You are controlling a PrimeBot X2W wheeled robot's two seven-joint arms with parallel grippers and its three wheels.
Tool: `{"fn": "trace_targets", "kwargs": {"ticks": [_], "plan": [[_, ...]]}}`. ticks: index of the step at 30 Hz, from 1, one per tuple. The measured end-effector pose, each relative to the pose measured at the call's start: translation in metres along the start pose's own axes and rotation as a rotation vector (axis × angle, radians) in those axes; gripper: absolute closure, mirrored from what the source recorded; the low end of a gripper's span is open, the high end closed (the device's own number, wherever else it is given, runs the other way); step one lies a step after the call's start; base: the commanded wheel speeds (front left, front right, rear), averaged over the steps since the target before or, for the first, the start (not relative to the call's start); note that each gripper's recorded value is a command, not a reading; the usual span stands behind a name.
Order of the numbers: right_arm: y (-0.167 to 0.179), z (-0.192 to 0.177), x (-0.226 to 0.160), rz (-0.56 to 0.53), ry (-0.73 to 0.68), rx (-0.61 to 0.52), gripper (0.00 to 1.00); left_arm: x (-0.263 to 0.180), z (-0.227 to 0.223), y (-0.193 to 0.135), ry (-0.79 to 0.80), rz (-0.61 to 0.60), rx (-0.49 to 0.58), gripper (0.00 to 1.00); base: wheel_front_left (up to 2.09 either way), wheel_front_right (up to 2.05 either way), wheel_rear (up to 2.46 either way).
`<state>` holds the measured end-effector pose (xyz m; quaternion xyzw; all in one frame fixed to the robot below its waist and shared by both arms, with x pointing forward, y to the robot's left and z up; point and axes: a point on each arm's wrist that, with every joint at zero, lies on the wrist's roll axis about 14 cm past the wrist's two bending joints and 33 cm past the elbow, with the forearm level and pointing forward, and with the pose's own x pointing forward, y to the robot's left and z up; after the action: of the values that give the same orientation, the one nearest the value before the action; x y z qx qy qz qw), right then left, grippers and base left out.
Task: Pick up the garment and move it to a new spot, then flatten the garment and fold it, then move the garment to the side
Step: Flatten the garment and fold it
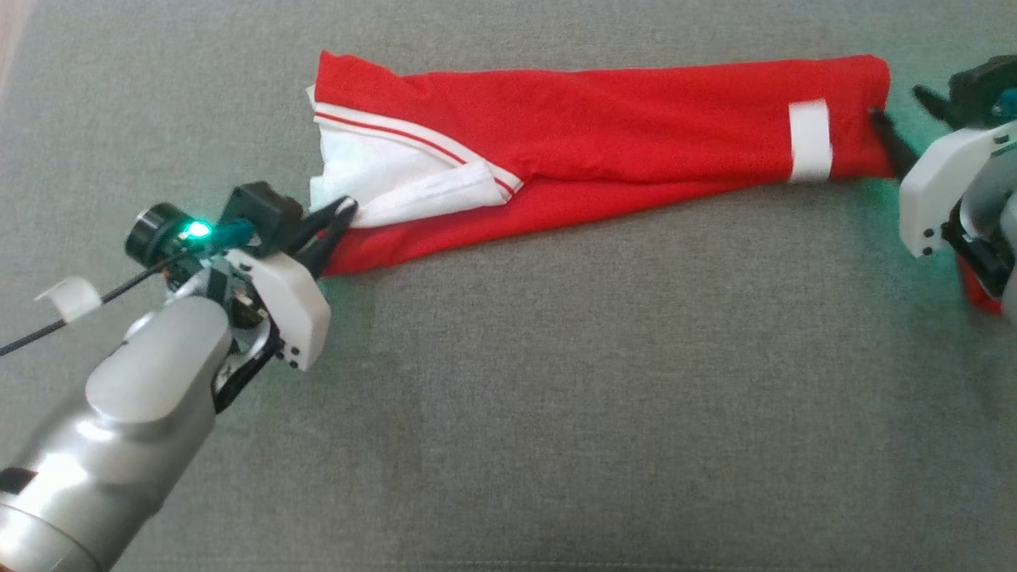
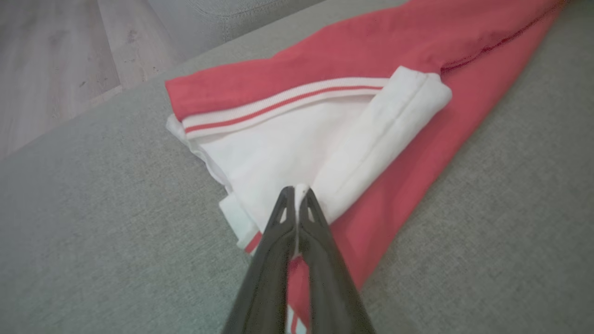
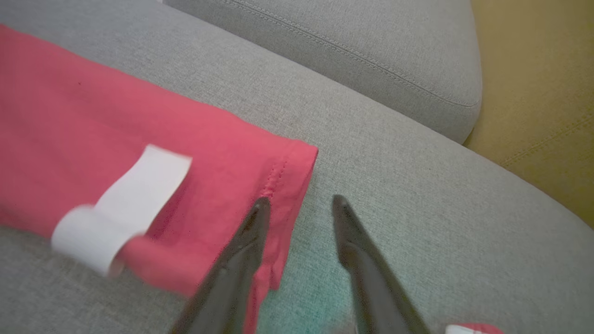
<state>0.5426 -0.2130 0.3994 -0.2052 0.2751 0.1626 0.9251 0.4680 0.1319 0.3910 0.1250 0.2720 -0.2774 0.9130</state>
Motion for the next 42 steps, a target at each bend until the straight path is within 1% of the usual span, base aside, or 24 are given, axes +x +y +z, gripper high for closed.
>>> {"fn": "trace_targets", "kwargs": {"ticks": [1,4,6,7,10,14,18,20,22,23,25,29,32,34,38,42], "plan": [[-0.001,0.002,-0.001,-0.004,-0.013,0.015,0.00,-0.001,0.004,0.002,-0.018,0.011,-0.002,0.00,0.00,0.00,0.00],[-0.003,0.013,-0.007,-0.017,-0.064,0.063,0.00,-0.004,0.023,0.011,-0.096,0.057,-0.018,0.00,0.00,0.00,0.00],[-0.010,0.024,-0.014,-0.037,-0.117,0.101,0.00,-0.010,0.043,0.020,-0.184,0.106,-0.035,0.00,0.00,0.00,0.00],[-0.010,0.024,-0.014,-0.037,-0.117,0.101,0.00,-0.010,0.043,0.020,-0.184,0.106,-0.035,0.00,0.00,0.00,0.00],[-0.020,0.051,-0.027,-0.074,-0.245,0.221,0.00,-0.025,0.085,0.037,-0.369,0.194,-0.080,0.00,0.00,0.00,0.00],[-0.022,0.090,-0.047,-0.086,-0.406,0.313,0.00,-0.050,0.132,0.050,-0.575,0.281,-0.162,0.00,0.00,0.00,0.00],[-0.025,0.132,-0.071,-0.088,-0.566,0.433,0.00,-0.072,0.151,0.047,-0.688,0.328,-0.259,0.00,0.00,0.00,0.00],[-0.028,0.160,-0.089,-0.083,-0.674,0.452,0.00,-0.087,0.158,0.048,-0.749,0.364,-0.302,0.00,0.00,0.00,0.00],[-0.029,0.177,-0.107,-0.089,-0.772,0.493,0.00,-0.100,0.158,0.048,-0.797,0.404,-0.344,0.00,0.00,0.00,0.00],[-0.025,0.178,-0.113,-0.090,-0.798,0.495,0.00,-0.105,0.154,0.046,-0.808,0.418,-0.357,0.00,0.00,0.00,0.00],[-0.008,0.166,-0.118,-0.086,-0.815,0.523,0.00,-0.109,0.141,0.037,-0.804,0.427,-0.374,0.00,0.00,0.00,0.00],[0.041,0.115,-0.116,-0.079,-0.744,0.604,0.00,-0.110,0.106,0.015,-0.752,0.432,-0.420,0.00,0.00,0.00,0.00],[0.066,0.087,-0.119,-0.084,-0.698,0.648,0.00,-0.112,0.086,0.007,-0.718,0.452,-0.424,0.00,0.00,0.00,0.00],[0.074,0.072,-0.122,-0.091,-0.675,0.661,0.00,-0.113,0.074,0.004,-0.696,0.468,-0.426,0.00,0.00,0.00,0.00],[0.084,0.050,-0.120,-0.095,-0.624,0.665,0.00,-0.105,0.058,-0.008,-0.651,0.452,-0.411,0.00,0.00,0.00,0.00],[0.089,0.049,-0.113,-0.081,-0.613,0.670,0.00,-0.096,0.055,-0.014,-0.636,0.431,-0.402,0.00,0.00,0.00,0.00]]}}
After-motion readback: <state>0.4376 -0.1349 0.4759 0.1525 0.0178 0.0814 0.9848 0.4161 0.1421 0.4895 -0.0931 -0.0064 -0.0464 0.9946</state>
